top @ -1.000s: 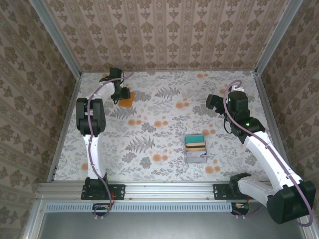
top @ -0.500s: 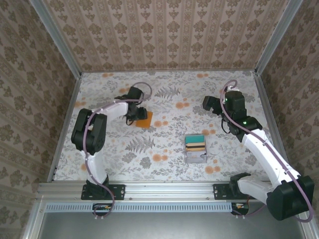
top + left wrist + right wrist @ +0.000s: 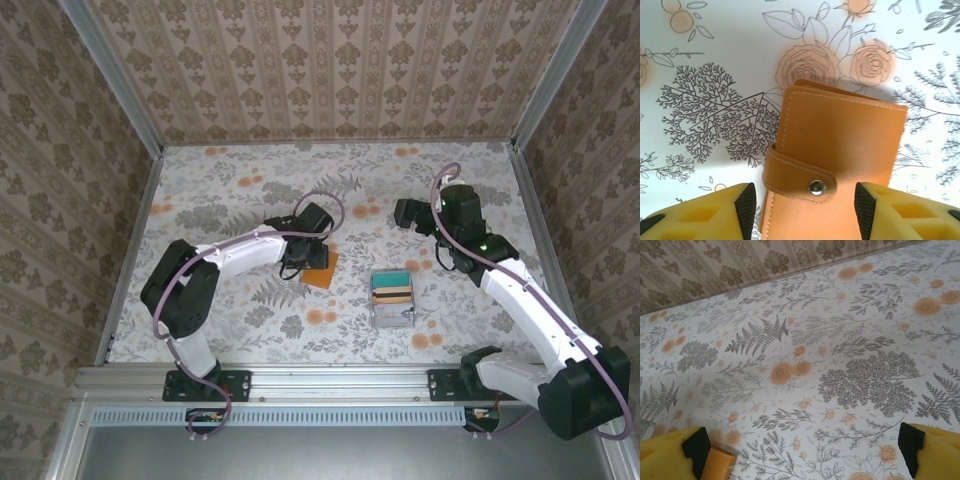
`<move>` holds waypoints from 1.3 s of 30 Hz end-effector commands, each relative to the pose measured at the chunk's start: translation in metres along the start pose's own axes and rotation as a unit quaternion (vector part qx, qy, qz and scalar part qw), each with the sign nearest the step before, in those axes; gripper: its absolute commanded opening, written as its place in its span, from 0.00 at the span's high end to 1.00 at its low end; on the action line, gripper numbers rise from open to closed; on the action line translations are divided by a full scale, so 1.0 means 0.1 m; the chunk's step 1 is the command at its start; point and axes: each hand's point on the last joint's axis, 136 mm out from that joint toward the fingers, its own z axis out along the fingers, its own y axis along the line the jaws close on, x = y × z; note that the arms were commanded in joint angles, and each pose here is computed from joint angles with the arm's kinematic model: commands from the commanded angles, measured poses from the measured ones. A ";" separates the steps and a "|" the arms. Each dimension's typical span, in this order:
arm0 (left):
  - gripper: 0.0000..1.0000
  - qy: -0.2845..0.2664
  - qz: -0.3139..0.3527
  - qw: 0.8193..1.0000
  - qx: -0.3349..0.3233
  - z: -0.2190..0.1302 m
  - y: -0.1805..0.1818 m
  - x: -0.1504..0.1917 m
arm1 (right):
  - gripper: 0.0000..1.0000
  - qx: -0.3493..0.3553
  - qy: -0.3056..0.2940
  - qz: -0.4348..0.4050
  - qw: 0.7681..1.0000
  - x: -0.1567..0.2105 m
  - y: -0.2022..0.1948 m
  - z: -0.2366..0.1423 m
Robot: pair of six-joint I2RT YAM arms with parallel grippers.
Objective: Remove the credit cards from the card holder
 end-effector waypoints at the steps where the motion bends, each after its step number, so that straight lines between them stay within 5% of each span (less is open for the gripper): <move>1: 0.46 0.000 0.024 0.999 -0.027 -0.09 0.03 0.02 | 0.01 -0.001 0.001 0.003 1.000 0.06 0.01 -0.02; 8: 0.56 0.018 0.104 0.994 -0.038 0.02 -0.05 0.01 | 0.00 0.001 -0.001 0.004 1.000 0.10 0.02 -0.07; 26: 0.56 0.074 0.165 0.982 -0.060 0.21 0.02 0.16 | 0.00 0.009 -0.003 0.007 1.000 0.12 -0.01 -0.09; 31: 0.72 0.080 0.179 0.978 -0.070 0.26 0.06 0.17 | 0.00 0.005 -0.002 0.007 1.000 0.12 0.02 -0.09; 36: 0.99 0.069 0.182 0.979 -0.067 0.20 0.03 0.11 | 0.00 -0.002 0.004 0.000 1.000 0.14 0.10 -0.07; 39: 1.00 0.058 0.167 0.983 -0.055 0.13 0.01 0.05 | 0.00 -0.011 0.009 -0.003 1.000 0.13 0.17 -0.06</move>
